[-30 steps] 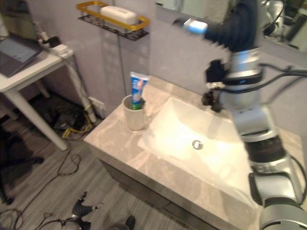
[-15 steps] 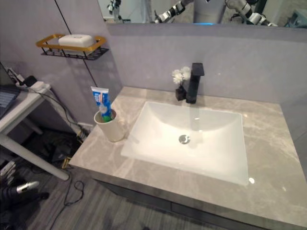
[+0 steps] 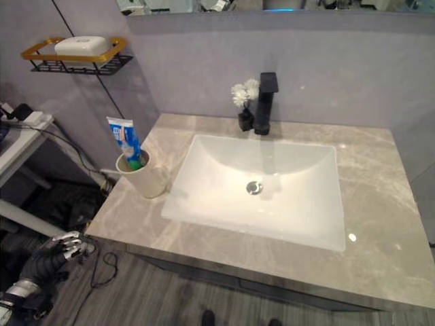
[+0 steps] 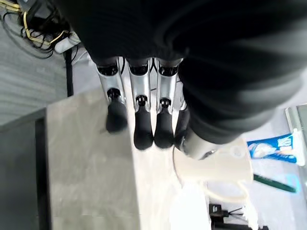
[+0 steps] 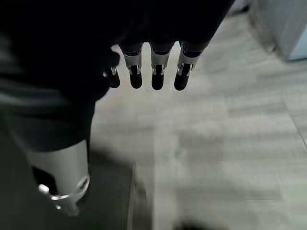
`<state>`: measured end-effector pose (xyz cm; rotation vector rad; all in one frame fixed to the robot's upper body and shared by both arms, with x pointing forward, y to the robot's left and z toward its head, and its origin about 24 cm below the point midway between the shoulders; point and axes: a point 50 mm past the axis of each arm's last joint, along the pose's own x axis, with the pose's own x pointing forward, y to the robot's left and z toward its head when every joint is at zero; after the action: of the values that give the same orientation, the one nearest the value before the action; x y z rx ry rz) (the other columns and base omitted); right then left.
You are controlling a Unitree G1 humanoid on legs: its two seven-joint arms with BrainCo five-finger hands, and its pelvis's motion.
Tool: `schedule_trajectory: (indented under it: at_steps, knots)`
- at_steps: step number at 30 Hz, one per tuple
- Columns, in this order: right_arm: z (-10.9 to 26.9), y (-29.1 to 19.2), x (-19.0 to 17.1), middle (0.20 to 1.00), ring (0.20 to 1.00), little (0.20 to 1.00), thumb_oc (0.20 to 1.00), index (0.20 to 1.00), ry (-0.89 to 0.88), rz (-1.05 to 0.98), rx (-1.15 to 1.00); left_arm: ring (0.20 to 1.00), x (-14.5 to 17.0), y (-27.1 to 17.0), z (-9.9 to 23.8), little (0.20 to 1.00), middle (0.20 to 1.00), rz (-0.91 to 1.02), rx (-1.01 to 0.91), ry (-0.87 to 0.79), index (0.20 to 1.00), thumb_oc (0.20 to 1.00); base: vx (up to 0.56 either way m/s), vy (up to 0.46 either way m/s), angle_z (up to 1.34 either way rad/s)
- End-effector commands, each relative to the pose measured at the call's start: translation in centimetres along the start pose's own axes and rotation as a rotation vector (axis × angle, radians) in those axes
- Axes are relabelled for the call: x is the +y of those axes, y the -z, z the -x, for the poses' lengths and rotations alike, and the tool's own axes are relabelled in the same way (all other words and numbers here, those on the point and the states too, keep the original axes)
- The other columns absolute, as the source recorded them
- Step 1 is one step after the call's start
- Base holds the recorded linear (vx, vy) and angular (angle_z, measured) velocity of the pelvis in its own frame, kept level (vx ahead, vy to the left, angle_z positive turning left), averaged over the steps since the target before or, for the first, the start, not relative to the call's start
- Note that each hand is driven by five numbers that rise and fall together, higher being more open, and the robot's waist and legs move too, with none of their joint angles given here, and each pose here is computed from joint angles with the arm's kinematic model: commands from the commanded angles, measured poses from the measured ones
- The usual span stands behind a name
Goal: Put brush and paste in cup on sink, flatten towel.
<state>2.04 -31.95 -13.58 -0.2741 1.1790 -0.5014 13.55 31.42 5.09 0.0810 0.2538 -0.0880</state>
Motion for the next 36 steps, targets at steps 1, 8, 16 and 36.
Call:
schedule_trajectory:
  at_steps: [1,8,16,36]
  knots:
    - [-0.6,-2.6,-0.7,1.0,1.0,1.0,1.0,1.0,0.009,0.066,-0.074,0.2,0.4,-3.2,-0.7,0.2,0.2,-0.049,-0.127,0.032,0.2,0.2,0.03,0.003,-0.07]
    - [-0.3,-6.4,2.9,1.0,1.0,1.0,1.0,1.0,-0.055,-0.001,-0.245,0.2,-1.8,-3.5,-2.8,0.2,0.2,0.008,-0.206,0.072,0.2,0.2,0.01,-0.011,-0.07]
    - [-0.4,-6.2,3.7,1.0,1.0,1.0,1.0,1.0,-0.067,-0.03,-0.208,0.2,-2.8,-3.9,-4.3,0.2,0.2,0.021,-0.251,0.1,0.2,0.2,0.02,-0.003,-0.01]
    - [-0.2,-9.6,5.7,1.0,1.0,1.0,1.0,1.0,-0.117,0.017,-0.308,0.2,-3.8,-4.6,-7.7,0.2,0.2,-0.018,-0.31,0.071,0.2,0.2,0.01,-0.001,0.0]
